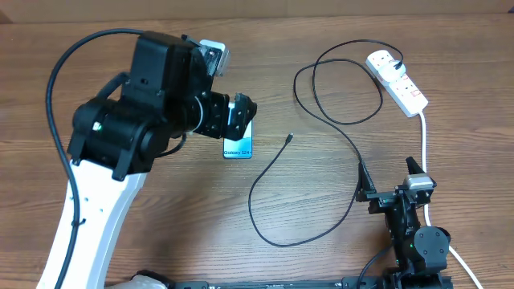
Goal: Plug charger to phone and switch on socket
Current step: 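Raise the left gripper and move it over the phone, then lower the left gripper onto the phone's top edge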
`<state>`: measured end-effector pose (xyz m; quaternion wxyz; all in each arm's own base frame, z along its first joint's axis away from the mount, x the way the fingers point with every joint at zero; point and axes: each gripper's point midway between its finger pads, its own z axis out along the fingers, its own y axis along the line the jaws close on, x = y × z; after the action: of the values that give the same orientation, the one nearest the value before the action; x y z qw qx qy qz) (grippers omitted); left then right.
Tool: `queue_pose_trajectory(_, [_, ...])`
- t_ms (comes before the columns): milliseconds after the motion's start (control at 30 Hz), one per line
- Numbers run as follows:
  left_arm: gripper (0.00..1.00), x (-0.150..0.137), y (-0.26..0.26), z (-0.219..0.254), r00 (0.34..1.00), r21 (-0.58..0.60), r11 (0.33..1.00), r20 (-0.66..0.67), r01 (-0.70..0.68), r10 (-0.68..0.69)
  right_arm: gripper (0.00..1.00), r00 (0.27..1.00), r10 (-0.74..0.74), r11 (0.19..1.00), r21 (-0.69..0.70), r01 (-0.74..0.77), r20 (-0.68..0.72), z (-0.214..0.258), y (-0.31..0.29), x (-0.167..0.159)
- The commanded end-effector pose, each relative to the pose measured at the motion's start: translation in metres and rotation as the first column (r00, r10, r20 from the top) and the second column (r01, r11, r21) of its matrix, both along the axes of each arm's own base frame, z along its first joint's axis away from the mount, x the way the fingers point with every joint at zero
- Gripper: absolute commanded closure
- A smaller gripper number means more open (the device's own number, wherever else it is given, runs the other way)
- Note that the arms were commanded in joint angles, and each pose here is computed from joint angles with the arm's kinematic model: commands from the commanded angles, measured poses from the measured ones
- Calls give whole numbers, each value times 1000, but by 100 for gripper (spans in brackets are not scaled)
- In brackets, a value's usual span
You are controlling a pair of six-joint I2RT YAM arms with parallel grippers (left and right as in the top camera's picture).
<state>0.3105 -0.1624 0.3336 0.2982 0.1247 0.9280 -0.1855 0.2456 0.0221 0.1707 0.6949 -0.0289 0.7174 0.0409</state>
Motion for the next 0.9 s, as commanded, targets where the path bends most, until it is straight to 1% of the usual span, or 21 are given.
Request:
queue_pose_trajectory(0, [0,0,-7,-5,992,-70,994,-100,-87,79,0,1000,-6,1000,-4,6,8,-1,-1,0])
queue_pose_trajectory(33, [0,0,-6,-9,988,-63,993,-120,-101,93,0,1000,-6,1000,-4,6,8,-1,-1,0])
queue_pose_trajectory(100, [0,2,2,-20,974,-19,986,-158,-168,163,0,1000,-6,1000,-4,6,8,-1,-1,0])
queue_pose_trajectory(167, [0,6,18,-31,951,80,965,-167,-249,259,0,1000,-6,1000,-4,6,8,-1,-1,0])
queue_pose_trajectory(233, [0,5,34,-43,922,186,931,-178,-313,345,0,1000,-6,1000,-4,6,8,-1,-1,0])
queue_pose_trajectory(333, [0,1,46,-65,881,327,881,-216,-341,421,0,1000,-6,1000,-4,6,8,-1,-1,0])
queue_pose_trajectory(367, [0,2,47,-71,871,352,870,-224,-346,437,0,1000,-6,1000,-4,6,8,-1,-1,0])
queue_pose_trajectory(467, [0,8,42,-87,859,377,867,-264,-326,438,0,1000,-6,1000,-4,6,8,-1,-1,0])
queue_pose_trajectory(700, [0,25,16,-113,851,324,902,-346,-286,395,0,1000,-6,1000,-4,6,8,-1,-1,0])
queue_pose_trajectory(867, [0,32,11,-126,845,335,900,-360,-279,396,0,1000,-6,1000,-4,6,8,-1,-1,0])
